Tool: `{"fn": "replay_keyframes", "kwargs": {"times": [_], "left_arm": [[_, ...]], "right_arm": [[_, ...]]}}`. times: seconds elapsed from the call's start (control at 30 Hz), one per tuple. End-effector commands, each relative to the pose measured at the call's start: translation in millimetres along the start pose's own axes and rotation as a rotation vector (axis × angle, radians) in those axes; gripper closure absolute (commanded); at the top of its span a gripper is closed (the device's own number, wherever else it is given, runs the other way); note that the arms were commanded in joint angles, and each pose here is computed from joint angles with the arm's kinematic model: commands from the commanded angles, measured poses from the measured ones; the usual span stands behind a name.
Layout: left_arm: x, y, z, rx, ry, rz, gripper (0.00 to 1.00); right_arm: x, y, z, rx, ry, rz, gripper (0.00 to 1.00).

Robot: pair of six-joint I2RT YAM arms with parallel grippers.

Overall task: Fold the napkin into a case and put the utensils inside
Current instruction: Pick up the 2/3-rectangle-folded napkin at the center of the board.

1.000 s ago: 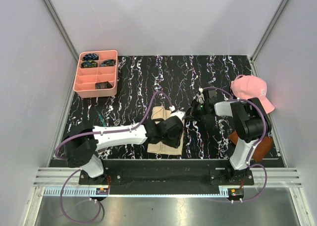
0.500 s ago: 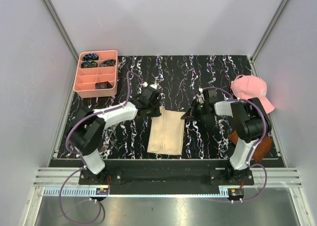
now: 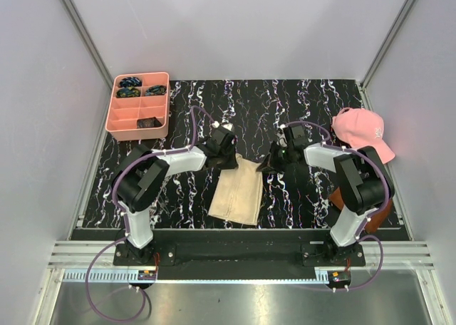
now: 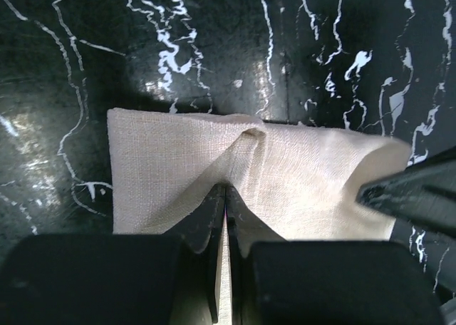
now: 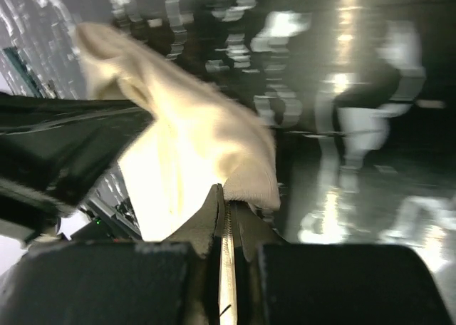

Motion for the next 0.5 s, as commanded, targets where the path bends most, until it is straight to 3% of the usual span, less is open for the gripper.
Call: {"fn": "replay_keyframes", "kwargs": {"times": [0.0, 0.47], "left_arm": [[5, -4, 9, 0.062, 0.018, -0.026, 0.94], [15, -2, 9, 0.096, 0.036, -0.043, 0.94]], "right_arm": [[-13, 44, -7, -0.030, -0.059, -0.046, 1.00], [-36, 92, 14, -0.183, -0.214, 0.179, 1.00]]}}
Point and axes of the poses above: each gripper's point midway between its finger pads, its own z axis out along the fingers, its own y axis along the line the jaws close on, x = y × z, the point moved 6 cm from there along -z, back along the fingers, and after that the axes turned 13 degrees about -z, right-handed, at the moved point
